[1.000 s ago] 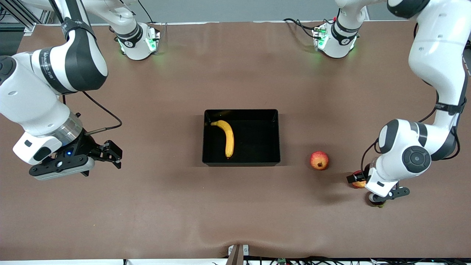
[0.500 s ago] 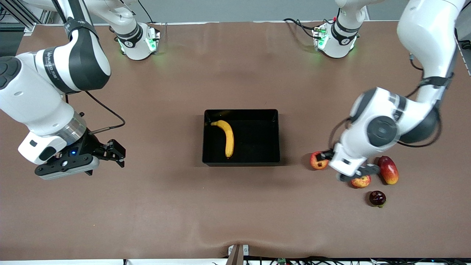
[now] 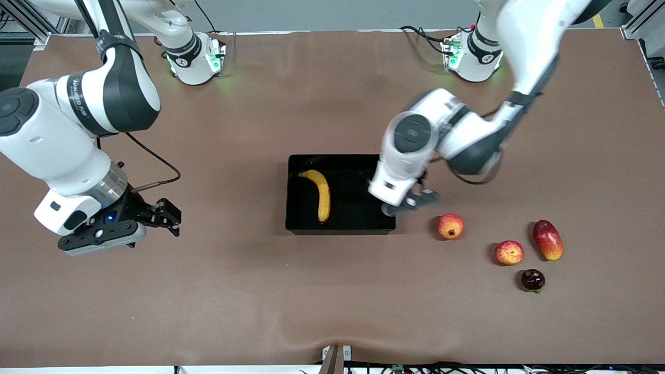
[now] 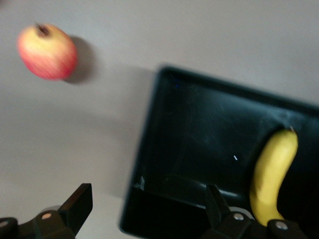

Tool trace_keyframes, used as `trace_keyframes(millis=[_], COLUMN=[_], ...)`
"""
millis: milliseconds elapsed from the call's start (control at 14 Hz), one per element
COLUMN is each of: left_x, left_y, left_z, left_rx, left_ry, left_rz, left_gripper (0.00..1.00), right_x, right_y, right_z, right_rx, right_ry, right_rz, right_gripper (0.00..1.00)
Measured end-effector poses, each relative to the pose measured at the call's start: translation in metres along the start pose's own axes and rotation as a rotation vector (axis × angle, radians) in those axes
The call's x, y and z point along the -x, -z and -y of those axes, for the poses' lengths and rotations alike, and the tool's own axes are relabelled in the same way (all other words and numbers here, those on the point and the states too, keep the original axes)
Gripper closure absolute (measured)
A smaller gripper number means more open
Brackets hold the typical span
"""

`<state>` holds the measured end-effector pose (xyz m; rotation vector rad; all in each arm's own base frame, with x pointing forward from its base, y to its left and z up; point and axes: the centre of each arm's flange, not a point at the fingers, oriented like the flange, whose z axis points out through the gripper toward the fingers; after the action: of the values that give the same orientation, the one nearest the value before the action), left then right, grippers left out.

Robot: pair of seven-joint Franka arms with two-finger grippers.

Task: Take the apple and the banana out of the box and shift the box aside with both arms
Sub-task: 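Move the left gripper into the tray and grasp the yellow banana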

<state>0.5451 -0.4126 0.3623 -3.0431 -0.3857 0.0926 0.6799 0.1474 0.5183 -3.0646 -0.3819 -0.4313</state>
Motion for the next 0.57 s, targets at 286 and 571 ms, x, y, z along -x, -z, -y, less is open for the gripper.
trace_keyframes(millis=[286, 571], left_x=[0.030, 0.046], left_y=[-0.021, -0.067], left_z=[-0.046, -0.076], left_rx=[0.095, 0.147], left_ry=[-0.045, -0.123], left_rz=[-0.044, -0.061], left_gripper=[0.00, 0.00], right_x=[0.000, 0.001], right_y=[-0.022, -0.035], right_z=[0.004, 0.005], right_rx=[-0.002, -0.003], right_ry=[0.005, 0.006], right_rz=[0.026, 0.044], right_gripper=[0.00, 0.00])
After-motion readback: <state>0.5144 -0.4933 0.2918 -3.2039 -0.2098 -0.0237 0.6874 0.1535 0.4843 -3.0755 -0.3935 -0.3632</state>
